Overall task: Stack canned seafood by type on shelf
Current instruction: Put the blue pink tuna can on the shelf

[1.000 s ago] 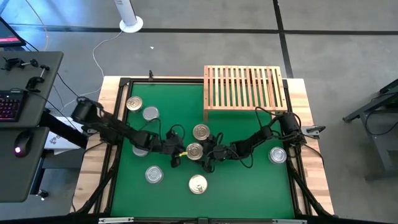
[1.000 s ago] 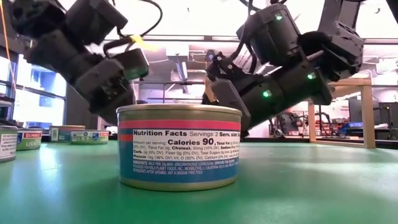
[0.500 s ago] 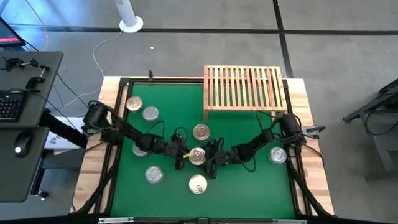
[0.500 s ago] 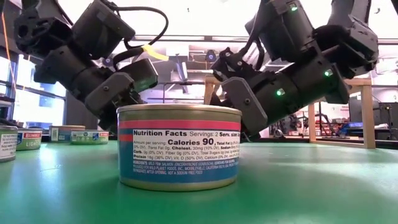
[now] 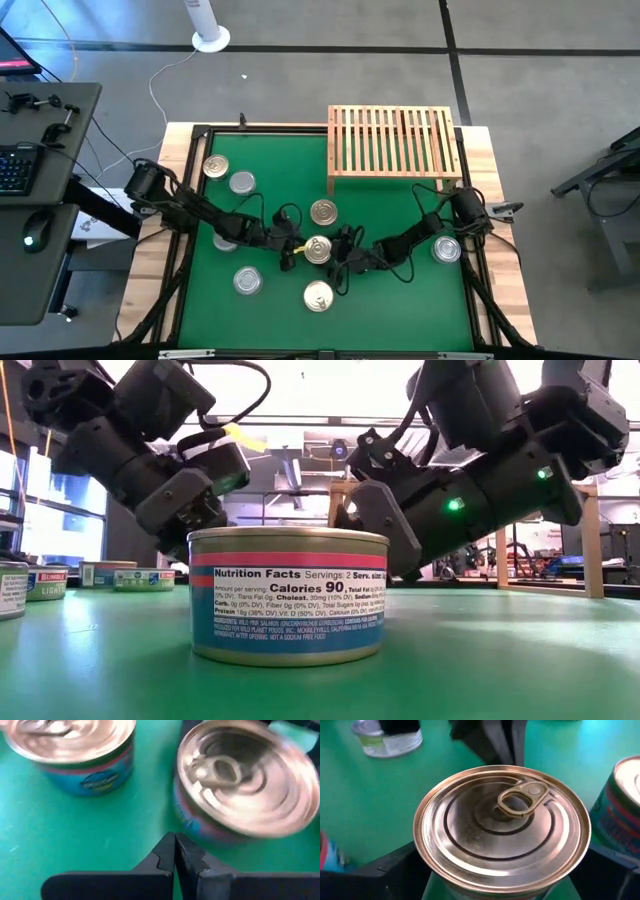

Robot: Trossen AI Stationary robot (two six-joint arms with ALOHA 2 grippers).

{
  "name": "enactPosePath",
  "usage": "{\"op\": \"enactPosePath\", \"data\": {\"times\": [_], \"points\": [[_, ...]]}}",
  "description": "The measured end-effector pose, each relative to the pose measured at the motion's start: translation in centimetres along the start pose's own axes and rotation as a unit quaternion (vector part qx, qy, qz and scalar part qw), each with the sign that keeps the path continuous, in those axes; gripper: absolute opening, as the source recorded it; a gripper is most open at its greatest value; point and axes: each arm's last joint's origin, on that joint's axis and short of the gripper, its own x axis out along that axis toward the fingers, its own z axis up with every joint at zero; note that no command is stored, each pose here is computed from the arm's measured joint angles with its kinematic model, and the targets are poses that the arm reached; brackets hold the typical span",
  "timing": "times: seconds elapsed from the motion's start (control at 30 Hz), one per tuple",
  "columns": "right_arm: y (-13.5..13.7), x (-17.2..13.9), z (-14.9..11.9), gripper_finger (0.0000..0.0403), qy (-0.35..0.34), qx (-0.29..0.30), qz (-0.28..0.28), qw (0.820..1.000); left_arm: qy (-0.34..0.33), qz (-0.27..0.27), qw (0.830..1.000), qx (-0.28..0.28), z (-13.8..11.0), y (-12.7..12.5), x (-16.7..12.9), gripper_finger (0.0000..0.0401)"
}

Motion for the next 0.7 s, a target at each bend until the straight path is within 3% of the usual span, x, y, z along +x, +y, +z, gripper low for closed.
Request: {"op": "enactPosePath", "data": {"times": [0.3, 0.5, 0.7], "points": [[0.6, -2.7, 2.0, 0.0387, 0.034, -0.023, -0.007, 0.999, 0.029, 0.079, 0.996, 0.023, 0.0, 1.0, -1.8, 0.0], [0.2, -5.1, 3.8, 0.0387, 0.062, -0.056, -0.02, 0.996, 0.003, 0.071, 0.997, 0.001, -0.9, 1.5, -2.0, 0.0], [-0.8, -7.5, 8.1, 0.0387, 0.022, -0.075, 0.027, 0.997, -0.036, 0.047, 0.998, -0.016, -1.9, 1.4, -2.3, 0.0]]}}
